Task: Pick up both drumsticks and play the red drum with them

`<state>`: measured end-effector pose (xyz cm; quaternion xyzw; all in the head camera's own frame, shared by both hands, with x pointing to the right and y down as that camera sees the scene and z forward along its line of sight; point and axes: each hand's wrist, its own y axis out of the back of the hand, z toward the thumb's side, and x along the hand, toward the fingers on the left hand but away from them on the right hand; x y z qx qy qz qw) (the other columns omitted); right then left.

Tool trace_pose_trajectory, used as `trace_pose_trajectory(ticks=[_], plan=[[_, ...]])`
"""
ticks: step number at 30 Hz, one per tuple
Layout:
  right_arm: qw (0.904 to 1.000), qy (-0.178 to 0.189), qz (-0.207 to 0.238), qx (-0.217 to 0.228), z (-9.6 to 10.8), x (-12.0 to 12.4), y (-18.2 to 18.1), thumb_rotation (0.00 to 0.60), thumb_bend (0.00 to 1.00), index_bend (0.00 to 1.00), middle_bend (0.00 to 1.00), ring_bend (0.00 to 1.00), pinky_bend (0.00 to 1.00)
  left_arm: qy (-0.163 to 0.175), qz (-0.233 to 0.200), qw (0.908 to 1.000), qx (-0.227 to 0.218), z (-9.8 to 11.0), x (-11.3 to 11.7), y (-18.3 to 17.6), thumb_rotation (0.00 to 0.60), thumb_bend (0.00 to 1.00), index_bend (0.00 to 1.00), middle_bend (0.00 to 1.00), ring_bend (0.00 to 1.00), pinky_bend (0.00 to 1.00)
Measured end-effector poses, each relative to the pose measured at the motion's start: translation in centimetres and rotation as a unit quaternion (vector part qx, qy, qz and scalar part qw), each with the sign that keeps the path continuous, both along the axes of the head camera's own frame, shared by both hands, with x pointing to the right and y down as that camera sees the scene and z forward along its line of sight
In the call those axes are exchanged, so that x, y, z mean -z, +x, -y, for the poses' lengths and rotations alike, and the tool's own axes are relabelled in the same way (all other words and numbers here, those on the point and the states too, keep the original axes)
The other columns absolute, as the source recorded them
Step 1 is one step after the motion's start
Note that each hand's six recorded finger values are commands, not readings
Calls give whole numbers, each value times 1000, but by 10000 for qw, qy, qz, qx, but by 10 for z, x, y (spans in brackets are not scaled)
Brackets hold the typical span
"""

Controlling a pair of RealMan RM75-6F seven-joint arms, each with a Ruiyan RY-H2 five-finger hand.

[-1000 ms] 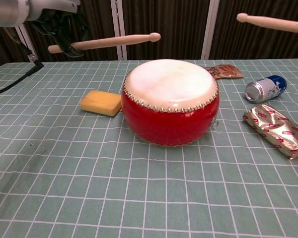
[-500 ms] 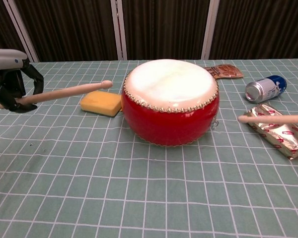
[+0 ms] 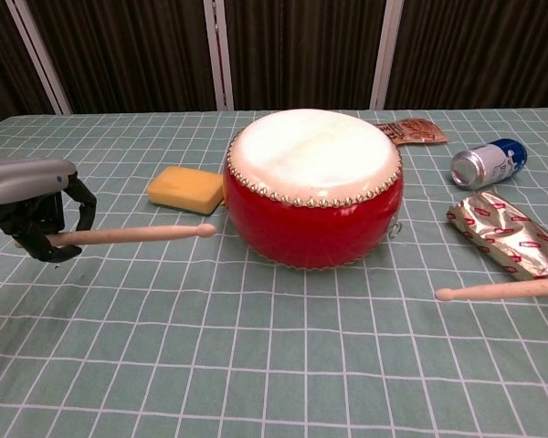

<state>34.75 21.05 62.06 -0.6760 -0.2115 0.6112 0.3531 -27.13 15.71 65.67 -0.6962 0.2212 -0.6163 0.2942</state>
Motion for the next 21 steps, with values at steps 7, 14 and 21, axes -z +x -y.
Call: trace_pose_trajectory(ticks=[7,14,21], plan=[[9992,-183,-328,110,-4,-5,4,600,495,521,1000,1000,987,-111,252,9994,-226,-5,-11,0,600,209,356,814,930,1000],[9982,-200,-543,152,-5,-5,5,600,379,297,1000,1000,965,-67,250,9994,-212,-5,-6,-4,600,119,175,686,865,979],[9966,-93,-804,175,-4,-2,10,600,349,233,991,994,920,73,88,9998,-132,-3,7,-12,600,119,124,539,712,784]])
